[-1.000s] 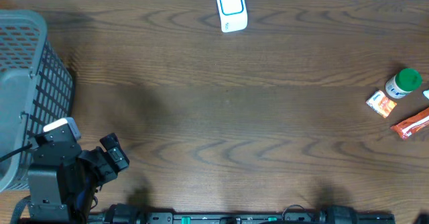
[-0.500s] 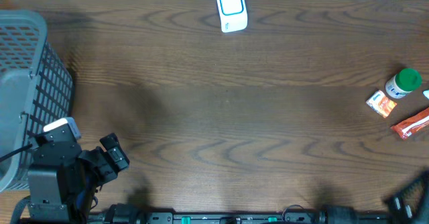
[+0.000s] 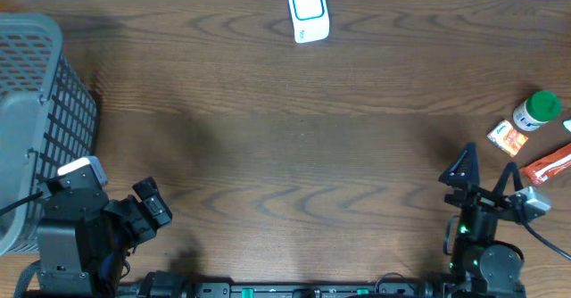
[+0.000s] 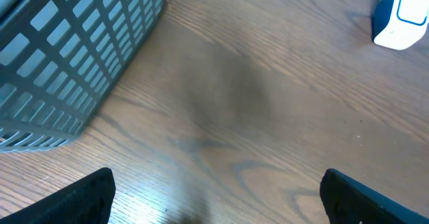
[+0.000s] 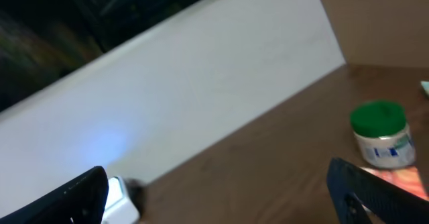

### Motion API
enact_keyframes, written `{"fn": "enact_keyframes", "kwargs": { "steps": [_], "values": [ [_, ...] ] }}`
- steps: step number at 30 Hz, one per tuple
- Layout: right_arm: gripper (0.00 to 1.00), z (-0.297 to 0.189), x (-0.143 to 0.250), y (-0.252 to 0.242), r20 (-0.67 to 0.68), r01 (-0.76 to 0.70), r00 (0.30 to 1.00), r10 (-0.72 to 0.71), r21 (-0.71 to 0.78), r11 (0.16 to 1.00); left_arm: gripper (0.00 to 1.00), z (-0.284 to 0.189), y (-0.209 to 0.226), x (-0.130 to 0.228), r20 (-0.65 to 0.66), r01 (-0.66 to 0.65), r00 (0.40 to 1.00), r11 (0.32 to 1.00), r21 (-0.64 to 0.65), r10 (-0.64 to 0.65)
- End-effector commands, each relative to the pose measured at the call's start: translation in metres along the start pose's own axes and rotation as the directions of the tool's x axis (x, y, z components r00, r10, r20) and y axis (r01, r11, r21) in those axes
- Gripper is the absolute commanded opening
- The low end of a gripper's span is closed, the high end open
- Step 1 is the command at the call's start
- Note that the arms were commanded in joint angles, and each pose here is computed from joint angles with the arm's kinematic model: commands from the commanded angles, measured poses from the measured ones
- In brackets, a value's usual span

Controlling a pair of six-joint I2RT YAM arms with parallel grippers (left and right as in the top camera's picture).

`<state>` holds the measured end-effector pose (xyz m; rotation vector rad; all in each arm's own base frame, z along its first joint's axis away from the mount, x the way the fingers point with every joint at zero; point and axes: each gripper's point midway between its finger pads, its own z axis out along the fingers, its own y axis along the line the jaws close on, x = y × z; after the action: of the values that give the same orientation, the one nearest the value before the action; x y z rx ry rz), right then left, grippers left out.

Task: Scan the item barcode

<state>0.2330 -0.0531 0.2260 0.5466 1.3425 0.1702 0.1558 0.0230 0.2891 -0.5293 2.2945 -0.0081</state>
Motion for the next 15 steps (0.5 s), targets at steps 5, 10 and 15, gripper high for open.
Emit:
{"fn": "enact_keyframes", "kwargs": {
  "steps": [5, 10, 15],
  "values": [
    [0.99, 0.0, 0.036, -0.017, -0.099, 0.173, 0.98, -0.17, 0.027, 0.984, 0.98, 0.0, 0.001, 0.0, 0.001, -0.009, 1.0, 1.0, -0.007, 0.009],
    [0.99, -0.002, 0.059, -0.026, -0.175, 0.23, 0.959, -0.222, 0.027, 0.973, 0.98, 0.0, 0.001, 0.0, 0.001, -0.009, 1.0, 1.0, -0.007, 0.009],
    [0.99, -0.002, 0.059, -0.026, -0.176, 0.272, 0.948, -0.264, 0.02, 0.962, 0.98, 0.0, 0.001, 0.0, 0.001, -0.009, 1.0, 1.0, -0.007, 0.009]
  ]
}}
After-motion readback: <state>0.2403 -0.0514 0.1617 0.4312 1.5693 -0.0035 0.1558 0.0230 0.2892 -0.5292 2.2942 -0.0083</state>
